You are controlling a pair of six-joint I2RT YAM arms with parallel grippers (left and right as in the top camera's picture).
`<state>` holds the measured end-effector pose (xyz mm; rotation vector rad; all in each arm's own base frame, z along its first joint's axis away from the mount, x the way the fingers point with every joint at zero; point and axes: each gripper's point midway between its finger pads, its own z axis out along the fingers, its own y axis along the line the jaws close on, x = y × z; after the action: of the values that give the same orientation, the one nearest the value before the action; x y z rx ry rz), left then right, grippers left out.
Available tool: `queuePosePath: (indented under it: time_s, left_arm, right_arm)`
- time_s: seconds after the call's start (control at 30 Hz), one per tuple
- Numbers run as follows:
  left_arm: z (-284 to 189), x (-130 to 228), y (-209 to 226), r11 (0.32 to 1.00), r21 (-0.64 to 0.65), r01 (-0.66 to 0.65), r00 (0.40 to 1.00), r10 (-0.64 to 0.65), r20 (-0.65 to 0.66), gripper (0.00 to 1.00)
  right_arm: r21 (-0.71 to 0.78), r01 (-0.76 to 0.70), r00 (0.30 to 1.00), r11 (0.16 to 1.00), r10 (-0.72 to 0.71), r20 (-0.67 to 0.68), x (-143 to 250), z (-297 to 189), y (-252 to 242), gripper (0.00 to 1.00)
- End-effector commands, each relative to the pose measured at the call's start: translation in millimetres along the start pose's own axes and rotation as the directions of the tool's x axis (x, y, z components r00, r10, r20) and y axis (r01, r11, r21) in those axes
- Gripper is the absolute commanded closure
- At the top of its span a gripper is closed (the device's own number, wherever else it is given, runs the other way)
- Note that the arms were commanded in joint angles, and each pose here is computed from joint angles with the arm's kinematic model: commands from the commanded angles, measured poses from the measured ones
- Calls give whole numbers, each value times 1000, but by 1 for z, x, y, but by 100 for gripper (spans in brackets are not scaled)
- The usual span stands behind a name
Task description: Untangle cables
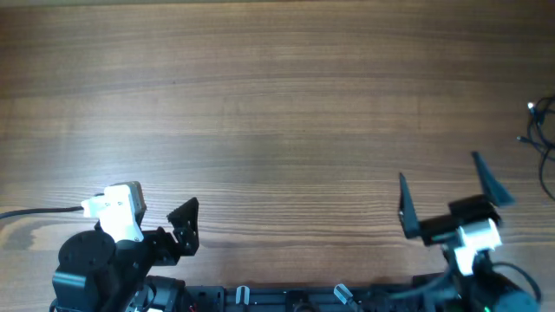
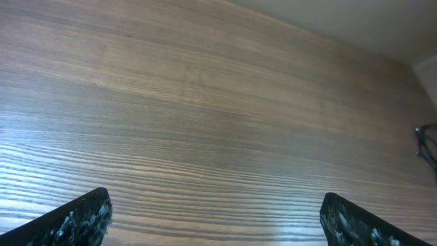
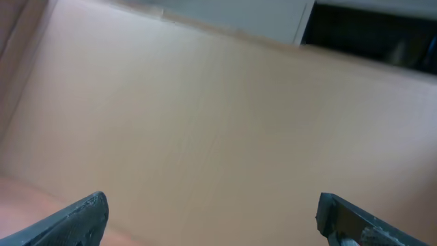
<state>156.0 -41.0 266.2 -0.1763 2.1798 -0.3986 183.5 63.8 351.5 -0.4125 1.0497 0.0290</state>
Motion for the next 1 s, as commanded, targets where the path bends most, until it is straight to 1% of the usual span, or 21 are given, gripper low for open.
queuePosePath:
  time_s: [0.0,0.13,0.27,0.43,0.5,0.57,0.7,0.97]
  left_arm:
    - [-1,-1,3,1000,-17,-15,1000,15,12,0]
    - [-1,-1,3,1000,-18,-19,1000,19,12,0]
    - [-1,-1,3,1000,-18,-19,1000,19,11,0]
    - [-1,-1,4,1000,-19,-19,1000,19,9,0]
    - [-1,1,4,1000,-21,-18,1000,18,4,0]
    - [-1,2,5,1000,-24,-18,1000,18,-2,0]
    - [-1,5,11,998,-55,-18,1000,17,-11,0]
    - [-1,7,12,998,-58,-17,1000,16,-21,0]
  right_arm:
    - [-17,-69,997,997,68,-46,29,-1,8,0]
    - [-24,-101,989,995,98,-107,59,-2,16,0]
    - [-31,-143,972,989,135,-193,100,-8,27,0]
    - [-33,-167,956,985,154,-249,125,-13,34,0]
    - [-12,-168,947,986,158,-278,133,-15,33,0]
    - [9,-170,934,985,164,-318,143,-18,31,0]
    - [1,-186,880,983,167,-444,173,-31,41,0]
    - [25,-190,867,982,179,-465,178,-33,38,0]
